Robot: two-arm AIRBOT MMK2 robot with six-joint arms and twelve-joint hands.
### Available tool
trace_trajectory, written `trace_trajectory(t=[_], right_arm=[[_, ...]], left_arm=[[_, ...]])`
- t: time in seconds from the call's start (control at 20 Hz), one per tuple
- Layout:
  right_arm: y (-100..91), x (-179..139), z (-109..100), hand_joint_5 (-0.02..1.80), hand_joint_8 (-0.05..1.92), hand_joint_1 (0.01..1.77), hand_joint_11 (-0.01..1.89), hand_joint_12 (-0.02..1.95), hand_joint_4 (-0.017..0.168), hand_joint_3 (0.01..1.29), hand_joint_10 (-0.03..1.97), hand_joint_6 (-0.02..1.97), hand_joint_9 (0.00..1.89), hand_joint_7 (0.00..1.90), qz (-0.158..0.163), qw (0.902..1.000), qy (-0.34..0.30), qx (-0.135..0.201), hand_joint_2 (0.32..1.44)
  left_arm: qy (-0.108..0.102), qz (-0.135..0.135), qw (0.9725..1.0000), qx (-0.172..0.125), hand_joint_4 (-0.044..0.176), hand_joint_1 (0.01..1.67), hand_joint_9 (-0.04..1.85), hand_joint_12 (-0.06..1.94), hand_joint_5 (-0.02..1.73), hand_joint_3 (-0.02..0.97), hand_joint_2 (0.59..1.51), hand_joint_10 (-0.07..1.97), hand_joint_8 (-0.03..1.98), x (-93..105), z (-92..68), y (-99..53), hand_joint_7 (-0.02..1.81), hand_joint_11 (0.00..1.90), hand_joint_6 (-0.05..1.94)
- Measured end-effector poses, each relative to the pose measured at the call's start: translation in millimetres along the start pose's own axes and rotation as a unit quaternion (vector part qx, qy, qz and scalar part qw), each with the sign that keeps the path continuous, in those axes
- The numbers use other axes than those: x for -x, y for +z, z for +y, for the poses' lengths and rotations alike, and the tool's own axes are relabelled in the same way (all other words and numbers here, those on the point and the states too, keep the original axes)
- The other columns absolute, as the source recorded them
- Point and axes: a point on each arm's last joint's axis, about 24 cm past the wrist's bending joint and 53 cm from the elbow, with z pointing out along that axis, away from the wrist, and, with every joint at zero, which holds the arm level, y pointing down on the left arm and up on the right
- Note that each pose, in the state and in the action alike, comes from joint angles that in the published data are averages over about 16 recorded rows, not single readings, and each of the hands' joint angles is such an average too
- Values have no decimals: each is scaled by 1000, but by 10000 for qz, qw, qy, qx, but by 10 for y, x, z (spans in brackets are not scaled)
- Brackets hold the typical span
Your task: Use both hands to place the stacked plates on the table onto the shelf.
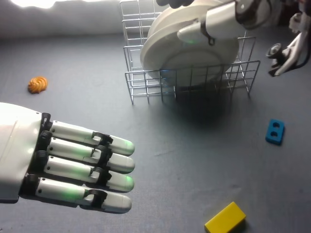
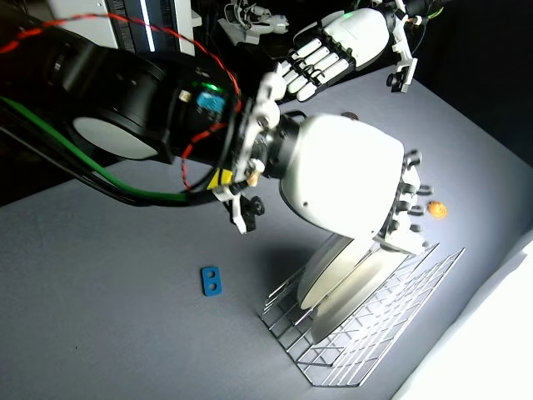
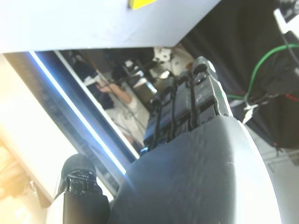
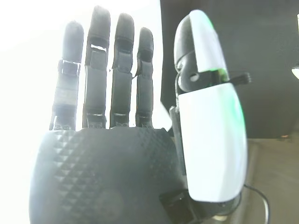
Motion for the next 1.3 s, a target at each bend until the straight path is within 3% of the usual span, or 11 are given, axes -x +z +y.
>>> trace_trajectory(t=[0.35, 0.5, 0.6, 0.85, 1.1, 1.3], right_arm=[[-352, -317, 368, 753, 33, 1011, 341, 1313, -2, 15, 307, 71, 756, 875, 109, 9973, -684, 262, 1048], [-522, -487, 466, 771, 80, 930, 365, 1356, -2, 15, 402, 99, 761, 894, 117, 9961, -831, 267, 1055], [-628, -584, 497, 773, 248, 856, 403, 1428, -2, 15, 584, 252, 767, 898, 107, 9957, -892, 218, 1063], [-877, -795, 463, 929, 825, 638, 727, 1616, 6, 15, 1083, 821, 957, 1040, 81, 9953, -958, -68, 1102], [-1090, -984, 402, 1193, 1411, 492, 1195, 1810, 47, 15, 1588, 1411, 1256, 1289, 147, 9949, -943, -326, 1185], [-1169, -1064, 387, 1324, 1814, 433, 1461, 1927, 68, 15, 1889, 1823, 1426, 1410, 210, 9947, -921, -400, 1225]], left_arm=[[5, 1, 10000, 7, 1, 23, 80, 35, 62, 19, 1094, -63, 12, 1, -3, -6, 108, 35, 10], [11, 4, 10000, 16, 0, 23, 189, 209, 162, 19, 1107, 1, 56, 0, 1, -12, 219, 83, 22], [15, 7, 10000, 23, 0, 23, 260, 416, 243, 19, 1120, 187, 228, 0, 4, -16, 295, 130, 90], [22, 9, 10000, 31, 3, 36, 579, 1007, 558, 19, 1160, 801, 817, 0, 13, -20, 629, 411, 631], [26, 7, 10000, 38, 55, 204, 1098, 1597, 1027, 12, 1224, 1426, 1417, 1, 21, -23, 1127, 948, 1233], [26, 5, 10000, 37, 78, 281, 1298, 1876, 1221, 8, 1251, 1842, 1831, 2, 23, -23, 1322, 1208, 1639]])
